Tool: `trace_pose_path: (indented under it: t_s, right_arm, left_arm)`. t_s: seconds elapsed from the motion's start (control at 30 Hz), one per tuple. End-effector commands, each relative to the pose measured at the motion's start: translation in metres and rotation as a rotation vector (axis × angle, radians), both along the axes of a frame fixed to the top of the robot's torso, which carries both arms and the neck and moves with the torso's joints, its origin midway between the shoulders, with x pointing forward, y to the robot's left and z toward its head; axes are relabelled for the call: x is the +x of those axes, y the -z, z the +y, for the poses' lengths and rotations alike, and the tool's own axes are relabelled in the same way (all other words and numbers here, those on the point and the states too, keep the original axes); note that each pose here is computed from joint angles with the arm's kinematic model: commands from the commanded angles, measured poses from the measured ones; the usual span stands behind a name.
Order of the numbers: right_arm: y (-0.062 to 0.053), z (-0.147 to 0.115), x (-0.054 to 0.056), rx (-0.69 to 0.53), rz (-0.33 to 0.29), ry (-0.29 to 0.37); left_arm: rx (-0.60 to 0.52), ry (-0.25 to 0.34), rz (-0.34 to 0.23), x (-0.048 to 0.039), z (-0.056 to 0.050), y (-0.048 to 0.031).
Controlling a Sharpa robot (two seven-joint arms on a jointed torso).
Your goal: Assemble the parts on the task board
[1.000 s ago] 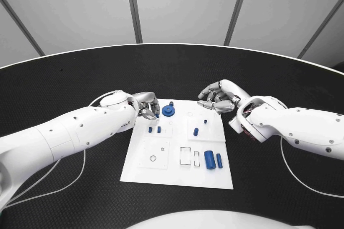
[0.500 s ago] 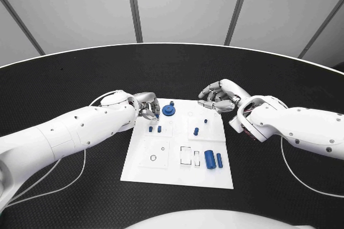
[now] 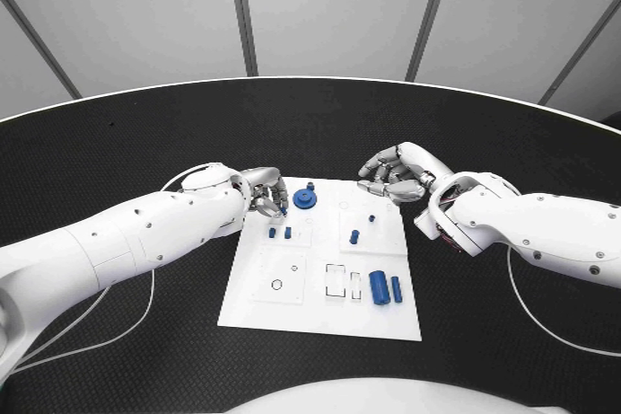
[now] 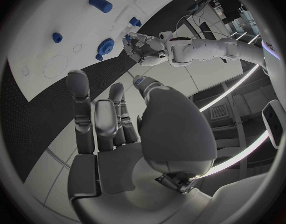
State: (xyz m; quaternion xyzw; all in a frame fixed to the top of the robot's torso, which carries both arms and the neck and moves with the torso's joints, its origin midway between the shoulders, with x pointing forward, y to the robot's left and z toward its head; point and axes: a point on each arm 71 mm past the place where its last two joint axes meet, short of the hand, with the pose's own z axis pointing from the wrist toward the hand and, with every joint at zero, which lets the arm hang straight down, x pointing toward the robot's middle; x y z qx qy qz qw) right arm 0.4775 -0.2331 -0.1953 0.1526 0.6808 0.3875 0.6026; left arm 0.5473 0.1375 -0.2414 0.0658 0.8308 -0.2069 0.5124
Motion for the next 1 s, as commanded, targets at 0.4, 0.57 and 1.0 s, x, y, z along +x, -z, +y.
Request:
trace_pose_path:
  t_s: [0.4,0.57,1.0]
  right_arm:
    - [-0.0001,0.0002,-0.0002,0.000,0.000,0.000]
    - [-0.0001,-0.0001,-0.0003,0.000,0.000,0.000]
    - [-0.0001,0.0000,-0.0003,0.000,0.000,0.000]
  left_arm:
    - [-0.001,0.008,0.006,-0.0011,-0.0028,0.0018]
    - [0.003,0.010,0.012,-0.0015,-0.0029,0.0023]
    - [0.008,0.010,0.019,-0.0019,-0.0023,0.0029]
